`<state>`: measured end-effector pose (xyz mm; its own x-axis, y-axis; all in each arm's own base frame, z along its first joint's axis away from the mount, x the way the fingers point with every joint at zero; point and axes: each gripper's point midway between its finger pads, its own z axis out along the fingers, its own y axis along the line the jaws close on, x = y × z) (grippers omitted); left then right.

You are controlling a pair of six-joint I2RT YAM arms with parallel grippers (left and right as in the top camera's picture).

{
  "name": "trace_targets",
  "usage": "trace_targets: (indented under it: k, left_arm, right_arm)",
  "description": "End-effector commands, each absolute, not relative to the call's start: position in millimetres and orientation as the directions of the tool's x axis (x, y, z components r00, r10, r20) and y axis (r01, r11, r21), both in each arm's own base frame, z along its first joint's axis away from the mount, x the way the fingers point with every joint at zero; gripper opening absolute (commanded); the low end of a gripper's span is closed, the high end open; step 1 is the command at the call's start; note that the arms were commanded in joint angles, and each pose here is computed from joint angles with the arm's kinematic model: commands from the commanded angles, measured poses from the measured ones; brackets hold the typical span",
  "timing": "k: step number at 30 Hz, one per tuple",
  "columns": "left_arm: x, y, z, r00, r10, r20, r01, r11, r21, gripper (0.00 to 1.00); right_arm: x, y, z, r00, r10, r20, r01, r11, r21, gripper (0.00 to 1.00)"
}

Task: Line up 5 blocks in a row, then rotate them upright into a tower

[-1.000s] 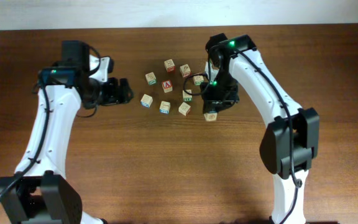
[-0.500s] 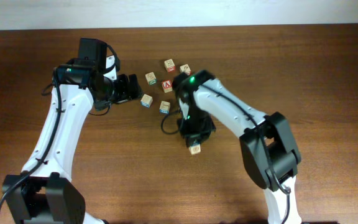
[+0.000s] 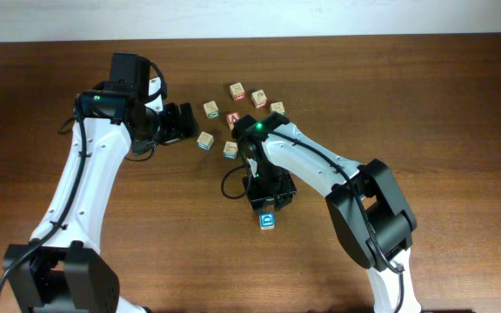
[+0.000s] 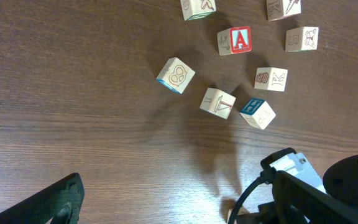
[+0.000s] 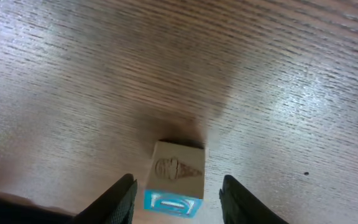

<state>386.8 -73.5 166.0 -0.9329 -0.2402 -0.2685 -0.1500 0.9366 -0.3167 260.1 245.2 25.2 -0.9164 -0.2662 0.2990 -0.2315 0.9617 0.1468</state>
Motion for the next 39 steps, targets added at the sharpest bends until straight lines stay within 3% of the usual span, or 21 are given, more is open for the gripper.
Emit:
trace_targets:
  k: [1, 8, 13, 22, 27, 32, 39]
  left_arm:
    - [391.5, -71.6, 169.2, -0.926, -0.251, -0.281, -0.159, 0.937, -0.310, 0.96]
    - [385.8, -81.9, 168.0, -0.937, -0.226, -0.266, -0.139, 0.940, -0.310, 0.94]
    - [364.7, -114.5, 162.2, -0.967, -0.144, -0.209, -0.077, 0.951, -0.300, 0.93]
    - [338.4, -166.0, 132.9, -0.995, -0.046, -0.093, -0.019, 0.962, -0.272, 0.89]
    - [349.7, -165.4, 112.8, -0.995, -0.050, -0.083, -0.028, 0.968, -0.249, 0.89]
    - [385.5, -136.6, 118.7, -0.976, -0.090, -0.201, -0.046, 0.975, -0.216, 0.93]
    - [402.3, -87.3, 121.1, -0.961, -0.145, -0.234, -0.106, 0.980, -0.171, 1.00]
  right_arm:
    - [265.2, 248.4, 34.3, -0.927, -0.258, 0.274, -0.217, 0.961, 0.169, 0.45]
    - [339.4, 225.6, 92.8, -0.982, -0.133, 0.134, -0.100, 0.969, 0.227, 0.45]
    - [398.5, 168.2, 135.0, -0.999, 0.041, 0.023, 0.045, 0.962, 0.269, 0.46]
    - [417.6, 107.4, 134.7, -0.989, 0.148, 0.021, 0.148, 0.949, 0.279, 0.46]
    - [417.5, 121.4, 134.1, -0.994, 0.106, 0.007, 0.104, 0.953, 0.285, 0.46]
    - [431.4, 170.1, 131.9, -0.996, 0.026, -0.090, -0.004, 0.949, 0.314, 0.46]
    - [443.4, 229.1, 102.1, -0.988, 0.091, -0.122, 0.050, 0.951, 0.307, 0.47]
